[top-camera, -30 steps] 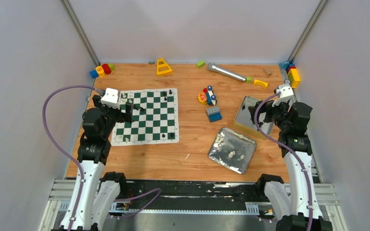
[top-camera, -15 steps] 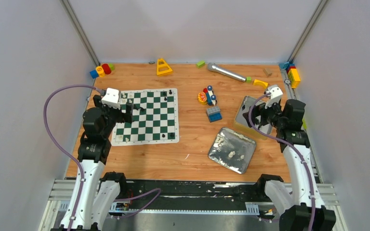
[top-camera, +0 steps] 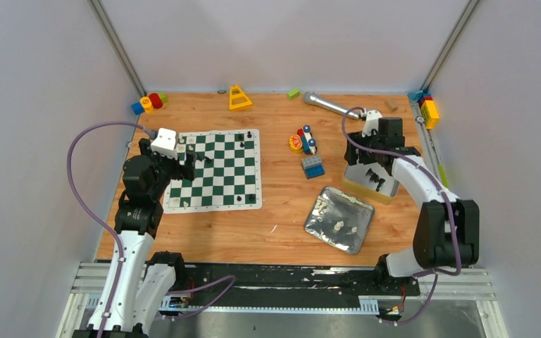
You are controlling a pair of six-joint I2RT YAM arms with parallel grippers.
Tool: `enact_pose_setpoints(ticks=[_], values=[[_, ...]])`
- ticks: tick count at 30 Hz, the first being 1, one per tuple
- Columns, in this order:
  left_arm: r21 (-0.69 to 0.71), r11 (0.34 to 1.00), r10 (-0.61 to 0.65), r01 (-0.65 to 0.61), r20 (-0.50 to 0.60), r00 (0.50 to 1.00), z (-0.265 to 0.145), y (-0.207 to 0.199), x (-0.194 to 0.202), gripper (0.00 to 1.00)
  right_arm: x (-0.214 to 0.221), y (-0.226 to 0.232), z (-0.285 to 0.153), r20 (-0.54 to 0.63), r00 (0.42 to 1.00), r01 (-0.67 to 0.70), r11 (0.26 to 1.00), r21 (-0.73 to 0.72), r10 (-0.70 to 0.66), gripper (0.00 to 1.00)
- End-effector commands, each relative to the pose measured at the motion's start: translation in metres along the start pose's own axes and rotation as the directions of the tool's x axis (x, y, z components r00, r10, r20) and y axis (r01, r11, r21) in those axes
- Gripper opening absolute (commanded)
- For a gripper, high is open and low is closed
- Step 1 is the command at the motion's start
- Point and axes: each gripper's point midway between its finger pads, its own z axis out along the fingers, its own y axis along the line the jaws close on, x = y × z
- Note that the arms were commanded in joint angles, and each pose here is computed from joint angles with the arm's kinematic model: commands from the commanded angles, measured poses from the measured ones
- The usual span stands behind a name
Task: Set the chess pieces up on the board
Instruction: Move the distractor to the center of the board.
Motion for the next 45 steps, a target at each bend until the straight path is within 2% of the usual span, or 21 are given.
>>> enact_pose_setpoints(ticks=[1,5,8,14,18,21,25,29,41,45], values=[[0.002,1.0,0.019,-0.019,0.028,0.999,0.0,0.002,-0.008,1.0,-0.033,-0.018,0.023,0.038,0.997,-0.066,0.995,0.077,0.063,0.65],[0.004,1.0,0.021,-0.021,0.027,0.999,0.001,0.001,-0.008,1.0,-0.03,-0.01,0.042,-0.001,0.999,-0.053,0.997,0.048,0.053,0.61],[0.004,1.0,0.024,-0.024,0.026,0.999,0.002,0.002,-0.007,1.0,-0.036,0.015,0.047,0.002,1.0,0.007,1.0,-0.021,-0.007,0.61],[0.003,1.0,0.025,-0.026,0.02,0.999,0.003,0.002,-0.005,1.0,-0.037,0.071,0.053,0.024,0.983,0.186,0.976,-0.116,-0.184,0.74],[0.006,1.0,0.025,-0.025,0.016,1.0,0.003,0.001,-0.004,1.0,-0.016,0.098,0.069,-0.023,0.958,0.28,0.947,-0.16,-0.287,0.78],[0.007,1.0,0.025,-0.025,0.011,1.0,0.004,0.001,-0.002,1.0,-0.001,0.104,0.088,-0.076,0.936,0.332,0.933,-0.141,-0.344,0.82],[0.008,1.0,0.025,-0.025,0.008,1.0,0.005,0.001,-0.002,1.0,0.01,0.093,0.115,-0.147,0.921,0.354,0.932,-0.074,-0.361,0.84],[0.01,1.0,0.025,-0.025,0.006,1.0,0.005,0.001,-0.002,1.0,0.0,0.07,0.132,-0.178,0.904,0.4,0.916,0.036,-0.388,0.82],[0.018,1.0,0.022,-0.022,0.002,1.0,0.006,0.0,0.0,1.0,-0.083,-0.021,0.178,-0.15,0.914,0.403,0.885,0.235,-0.376,0.79],[0.019,1.0,0.023,-0.023,0.001,1.0,0.006,-0.001,0.0,1.0,-0.103,-0.039,0.176,-0.128,0.932,0.36,0.896,0.261,-0.338,0.8]])
